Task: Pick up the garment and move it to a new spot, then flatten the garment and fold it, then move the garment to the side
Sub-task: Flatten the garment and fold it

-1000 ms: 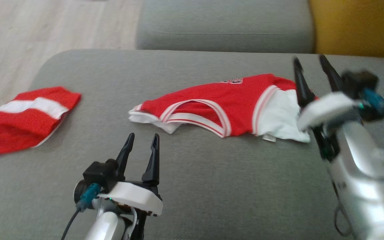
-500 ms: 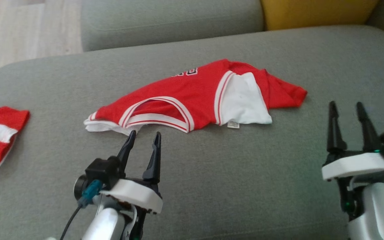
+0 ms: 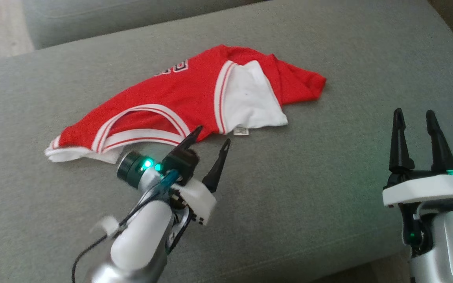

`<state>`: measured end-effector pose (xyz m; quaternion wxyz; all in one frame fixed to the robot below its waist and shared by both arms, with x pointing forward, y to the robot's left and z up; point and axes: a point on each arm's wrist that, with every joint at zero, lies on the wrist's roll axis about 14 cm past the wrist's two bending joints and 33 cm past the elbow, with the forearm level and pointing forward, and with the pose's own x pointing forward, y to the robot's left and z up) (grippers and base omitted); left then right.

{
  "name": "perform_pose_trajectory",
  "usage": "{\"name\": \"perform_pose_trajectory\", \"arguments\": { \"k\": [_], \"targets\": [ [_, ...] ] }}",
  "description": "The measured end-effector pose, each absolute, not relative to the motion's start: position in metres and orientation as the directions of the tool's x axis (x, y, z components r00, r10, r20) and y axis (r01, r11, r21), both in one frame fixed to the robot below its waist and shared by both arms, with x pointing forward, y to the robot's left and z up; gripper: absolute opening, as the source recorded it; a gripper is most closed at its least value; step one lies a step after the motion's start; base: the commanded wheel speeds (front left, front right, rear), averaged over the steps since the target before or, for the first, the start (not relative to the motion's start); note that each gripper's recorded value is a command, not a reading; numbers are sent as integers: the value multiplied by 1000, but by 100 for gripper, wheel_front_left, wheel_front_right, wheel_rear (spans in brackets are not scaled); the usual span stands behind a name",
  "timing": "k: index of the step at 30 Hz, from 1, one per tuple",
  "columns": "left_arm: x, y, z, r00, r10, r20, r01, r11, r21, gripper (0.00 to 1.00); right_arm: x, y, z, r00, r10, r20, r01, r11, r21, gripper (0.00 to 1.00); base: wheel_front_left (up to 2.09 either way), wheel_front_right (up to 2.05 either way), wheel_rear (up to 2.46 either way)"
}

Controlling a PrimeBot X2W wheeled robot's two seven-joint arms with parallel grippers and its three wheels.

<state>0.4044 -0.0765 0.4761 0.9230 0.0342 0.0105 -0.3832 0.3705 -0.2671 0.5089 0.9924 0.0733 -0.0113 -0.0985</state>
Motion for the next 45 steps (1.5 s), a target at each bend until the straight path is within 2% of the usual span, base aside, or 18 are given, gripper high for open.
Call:
{"name": "perform_pose_trajectory", "arguments": {
  "k": [3, 6, 9, 12, 17, 18, 19, 20, 21, 29, 36, 40, 45],
  "targets": [
    [411, -90, 461, 668, -738, -101, 744, 656, 130, 100, 366, -274, 501, 975, -222, -18, 222, 963, 152, 100, 0, 0, 0],
    [422, -95, 449, 661, -735, -150, 743, 612, 272, 100, 363, -279, 495, 971, -238, -35, 240, 957, 163, 100, 0, 0, 0],
    [431, -98, 440, 650, -737, -186, 743, 564, 360, 100, 362, -281, 492, 969, -245, -39, 248, 955, 165, 100, 0, 0, 0],
    [435, -100, 428, 633, -739, -232, 753, 517, 406, 100, 359, -284, 486, 965, -255, -57, 261, 951, 168, 100, 0, 0, 0],
    [441, -97, 414, 633, -724, -273, 754, 498, 427, 100, 360, -287, 486, 962, -267, -54, 273, 946, 175, 100, 0, 0, 0],
    [443, -96, 413, 636, -720, -276, 753, 501, 428, 89, 361, -288, 487, 962, -268, -51, 272, 946, 175, 100, 0, 0, 0],
    [444, -95, 411, 637, -718, -281, 753, 501, 427, 38, 361, -288, 487, 962, -268, -49, 272, 946, 174, 100, 0, 0, 0],
    [446, -94, 410, 638, -715, -286, 752, 499, 431, 10, 361, -288, 487, 962, -269, -46, 273, 946, 174, 100, 0, 0, 0],
    [447, -93, 410, 639, -713, -288, 751, 499, 432, 0, 361, -288, 486, 962, -269, -48, 273, 946, 174, 100, 0, 0, 0],
    [451, -90, 417, 667, -700, -255, 734, 558, 387, 0, 365, -284, 481, 964, -258, -61, 265, 946, 185, 100, 0, 0, 0],
    [450, -91, 473, 692, -717, -83, 691, 624, 366, 0, 372, -279, 487, 970, -242, -39, 244, 948, 203, 100, 0, 0, 0],
    [446, -56, 487, 731, -682, -40, 644, 669, 371, 0, 378, -274, 492, 974, -226, -22, 226, 951, 211, 100, 0, 0, 0],
    [444, 9, 506, 820, -572, 15, 527, 766, 369, 0, 386, -260, 495, 982, -187, -13, 186, 958, 217, 100, 0, 0, 0]
  ]
}}
